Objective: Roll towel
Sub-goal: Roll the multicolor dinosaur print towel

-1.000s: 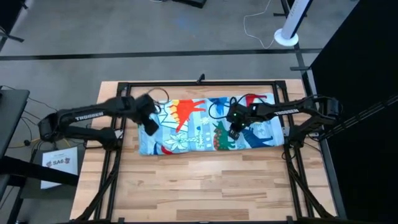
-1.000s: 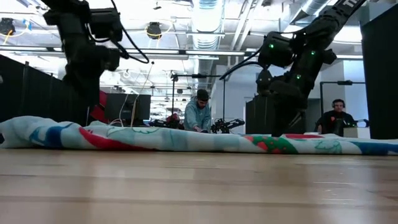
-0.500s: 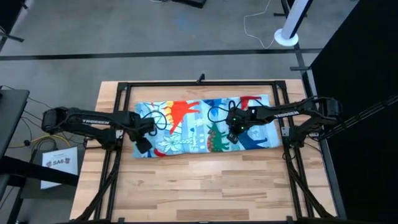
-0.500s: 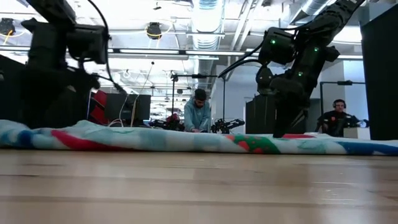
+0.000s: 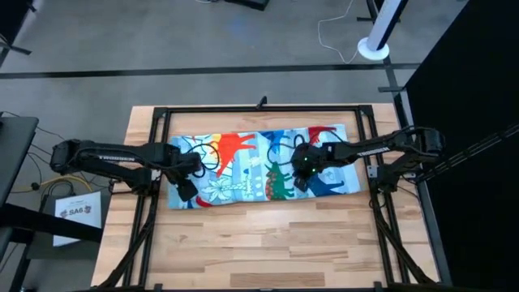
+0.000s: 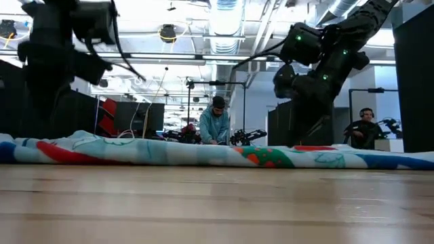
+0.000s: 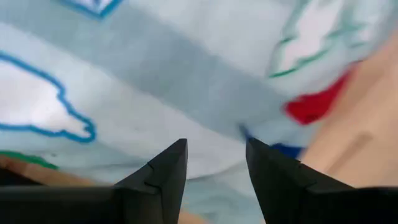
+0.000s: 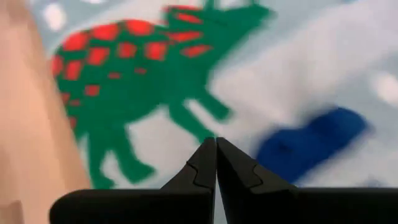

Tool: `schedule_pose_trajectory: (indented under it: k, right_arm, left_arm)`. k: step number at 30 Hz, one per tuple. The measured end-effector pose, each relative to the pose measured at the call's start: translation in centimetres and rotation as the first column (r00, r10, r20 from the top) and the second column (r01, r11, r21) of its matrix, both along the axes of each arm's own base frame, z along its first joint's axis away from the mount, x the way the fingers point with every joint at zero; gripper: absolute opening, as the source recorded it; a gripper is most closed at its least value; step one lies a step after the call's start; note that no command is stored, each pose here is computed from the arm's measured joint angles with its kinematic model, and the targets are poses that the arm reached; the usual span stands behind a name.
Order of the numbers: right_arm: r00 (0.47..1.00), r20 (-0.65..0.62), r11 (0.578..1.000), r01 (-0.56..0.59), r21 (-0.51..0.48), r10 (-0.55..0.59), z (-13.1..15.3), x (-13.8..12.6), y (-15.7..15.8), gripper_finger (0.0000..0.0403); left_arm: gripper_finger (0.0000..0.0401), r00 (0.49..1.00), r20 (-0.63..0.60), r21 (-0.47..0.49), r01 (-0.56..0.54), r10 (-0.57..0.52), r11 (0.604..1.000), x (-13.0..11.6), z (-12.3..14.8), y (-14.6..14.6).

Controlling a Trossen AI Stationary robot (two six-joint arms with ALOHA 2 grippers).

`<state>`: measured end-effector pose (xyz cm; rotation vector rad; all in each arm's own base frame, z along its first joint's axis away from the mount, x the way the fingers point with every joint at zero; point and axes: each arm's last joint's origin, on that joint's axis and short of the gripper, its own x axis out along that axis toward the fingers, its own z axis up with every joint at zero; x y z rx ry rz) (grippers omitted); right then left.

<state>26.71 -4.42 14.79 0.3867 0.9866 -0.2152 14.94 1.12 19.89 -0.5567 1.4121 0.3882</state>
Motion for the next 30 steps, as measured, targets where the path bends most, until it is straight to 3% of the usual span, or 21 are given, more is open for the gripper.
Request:
schedule_pose_trajectory:
  k: [2, 6, 16, 23, 30]
  right_arm:
    - [0.999, -0.02, 1.0, -0.028, -0.002, 0.028, -0.8, 0.4, 0.5, 0.0]
    - [0.996, -0.08, 0.999, -0.036, 0.01, 0.037, -2.8, 0.9, 0.5, 0.0]
    - [0.993, -0.114, 1.0, -0.017, 0.015, 0.018, -3.5, 0.7, -0.3, 0.0]
    - [0.987, -0.156, 0.999, -0.032, 0.002, 0.032, -3.7, 0.2, -0.7, 0.0]
    - [0.976, -0.213, 0.999, -0.051, -0.012, 0.048, -3.0, -0.7, -0.8, 0.0]
  left_arm:
    - [0.015, 1.0, 0.003, -0.034, -0.002, 0.002, 0.999, -0.2, 0.4, -0.6]
    - [0.015, 0.989, -0.149, -0.053, -0.026, 0.018, 0.998, -1.6, -0.1, -1.7]
    - [0.0129, 0.992, -0.121, -0.07, -0.028, 0.02, 0.997, -1.8, -2.2, -3.7]
    - [0.0114, 0.988, -0.114, -0.082, -0.11, 0.101, 0.991, -2.3, -4.3, -4.8]
    - [0.0095, 0.957, -0.15, -0.158, -0.273, 0.25, 0.949, -3.2, -6.2, -6.3]
